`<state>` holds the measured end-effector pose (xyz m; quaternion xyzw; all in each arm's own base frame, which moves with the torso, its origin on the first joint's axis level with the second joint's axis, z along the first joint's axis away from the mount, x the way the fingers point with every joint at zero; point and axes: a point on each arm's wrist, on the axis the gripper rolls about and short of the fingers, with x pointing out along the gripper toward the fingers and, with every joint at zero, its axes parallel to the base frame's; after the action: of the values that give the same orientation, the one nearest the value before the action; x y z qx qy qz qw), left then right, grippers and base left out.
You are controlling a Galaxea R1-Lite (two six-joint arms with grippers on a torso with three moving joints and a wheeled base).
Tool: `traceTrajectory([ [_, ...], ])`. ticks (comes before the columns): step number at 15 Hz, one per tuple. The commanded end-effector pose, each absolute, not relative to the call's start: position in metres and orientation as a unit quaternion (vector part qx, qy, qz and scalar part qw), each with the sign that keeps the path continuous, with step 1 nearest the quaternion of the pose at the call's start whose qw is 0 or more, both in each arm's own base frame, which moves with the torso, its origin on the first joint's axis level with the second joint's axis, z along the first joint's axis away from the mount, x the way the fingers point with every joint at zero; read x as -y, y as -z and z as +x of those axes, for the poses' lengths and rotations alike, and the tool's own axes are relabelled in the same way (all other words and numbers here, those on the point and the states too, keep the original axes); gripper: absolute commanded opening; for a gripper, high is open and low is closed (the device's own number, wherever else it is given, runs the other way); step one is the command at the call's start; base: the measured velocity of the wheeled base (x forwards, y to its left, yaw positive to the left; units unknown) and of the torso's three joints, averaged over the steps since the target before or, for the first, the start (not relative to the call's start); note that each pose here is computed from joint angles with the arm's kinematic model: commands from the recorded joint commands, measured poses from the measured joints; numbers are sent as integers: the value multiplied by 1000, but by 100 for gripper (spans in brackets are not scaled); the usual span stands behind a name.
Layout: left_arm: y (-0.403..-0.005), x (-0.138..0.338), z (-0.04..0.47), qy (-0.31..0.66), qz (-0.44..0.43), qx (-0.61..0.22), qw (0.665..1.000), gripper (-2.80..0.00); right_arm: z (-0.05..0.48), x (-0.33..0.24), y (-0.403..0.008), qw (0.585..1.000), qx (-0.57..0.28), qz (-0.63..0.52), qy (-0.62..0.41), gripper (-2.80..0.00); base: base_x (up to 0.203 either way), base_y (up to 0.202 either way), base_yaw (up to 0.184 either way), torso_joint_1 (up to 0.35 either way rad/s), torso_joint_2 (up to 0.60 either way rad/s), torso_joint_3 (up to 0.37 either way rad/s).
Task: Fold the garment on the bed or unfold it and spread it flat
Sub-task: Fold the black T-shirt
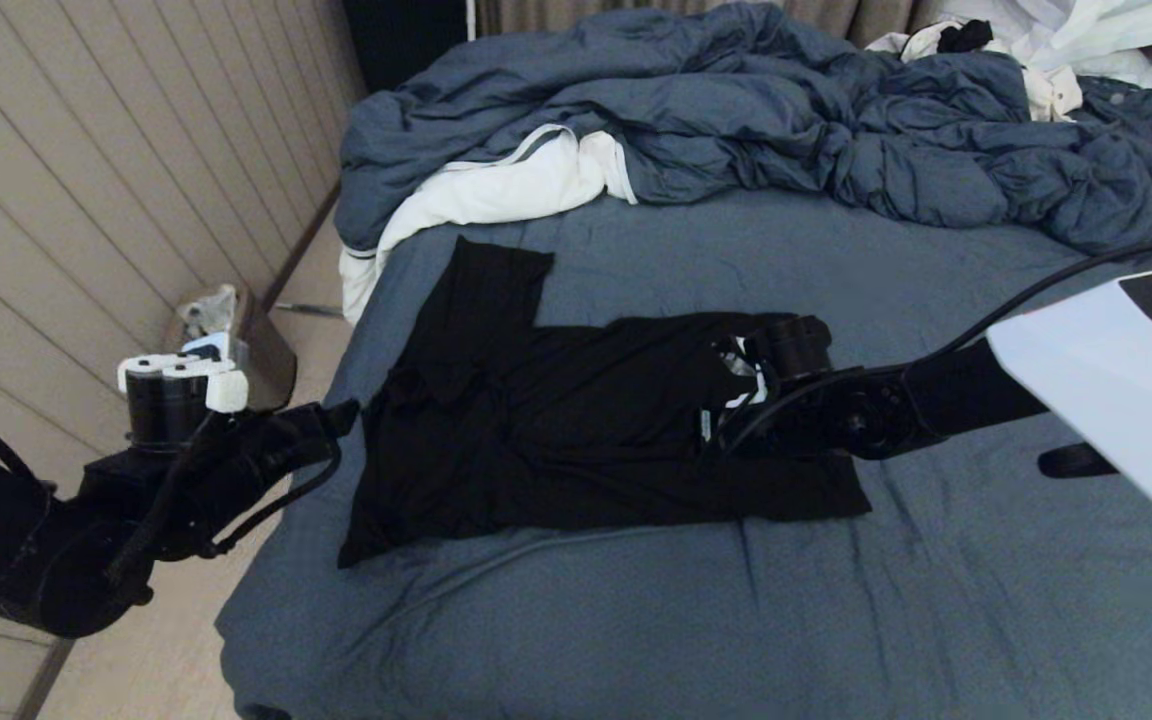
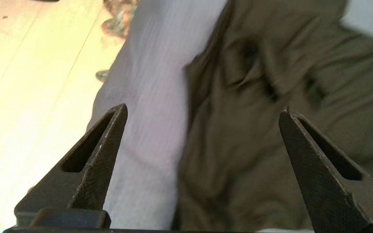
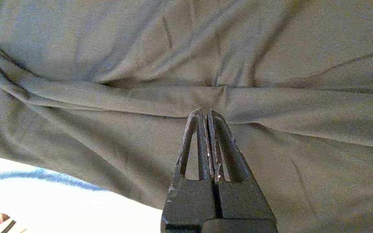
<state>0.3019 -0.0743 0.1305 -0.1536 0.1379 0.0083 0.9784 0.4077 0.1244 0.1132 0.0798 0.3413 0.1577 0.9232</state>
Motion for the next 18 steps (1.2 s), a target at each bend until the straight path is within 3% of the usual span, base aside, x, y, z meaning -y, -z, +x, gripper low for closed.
traceTrajectory([
  [1, -172, 75, 303, 6, -162, -117, 980, 0, 407, -125, -115, 923, -340, 81, -160, -280, 0, 0, 0, 0, 0, 0],
  [4, -198, 88, 313, 32, -157, -143, 977, 0, 407, -125, -115, 923, -340, 80, -159, -280, 0, 0, 0, 0, 0, 0],
  [5, -198, 96, 322, 39, -153, -155, 975, -280, 406, -125, -115, 924, -339, 81, -160, -280, 0, 0, 0, 0, 0, 0],
  [10, -174, 151, 356, 84, -127, -212, 965, -280, 405, -125, -117, 924, -338, 81, -161, -280, 0, 0, 0, 0, 0, 0],
  [18, -77, 204, 373, 118, -47, -311, 942, -280, 406, -125, -112, 922, -343, 80, -159, -280, 0, 0, 0, 0, 0, 0],
])
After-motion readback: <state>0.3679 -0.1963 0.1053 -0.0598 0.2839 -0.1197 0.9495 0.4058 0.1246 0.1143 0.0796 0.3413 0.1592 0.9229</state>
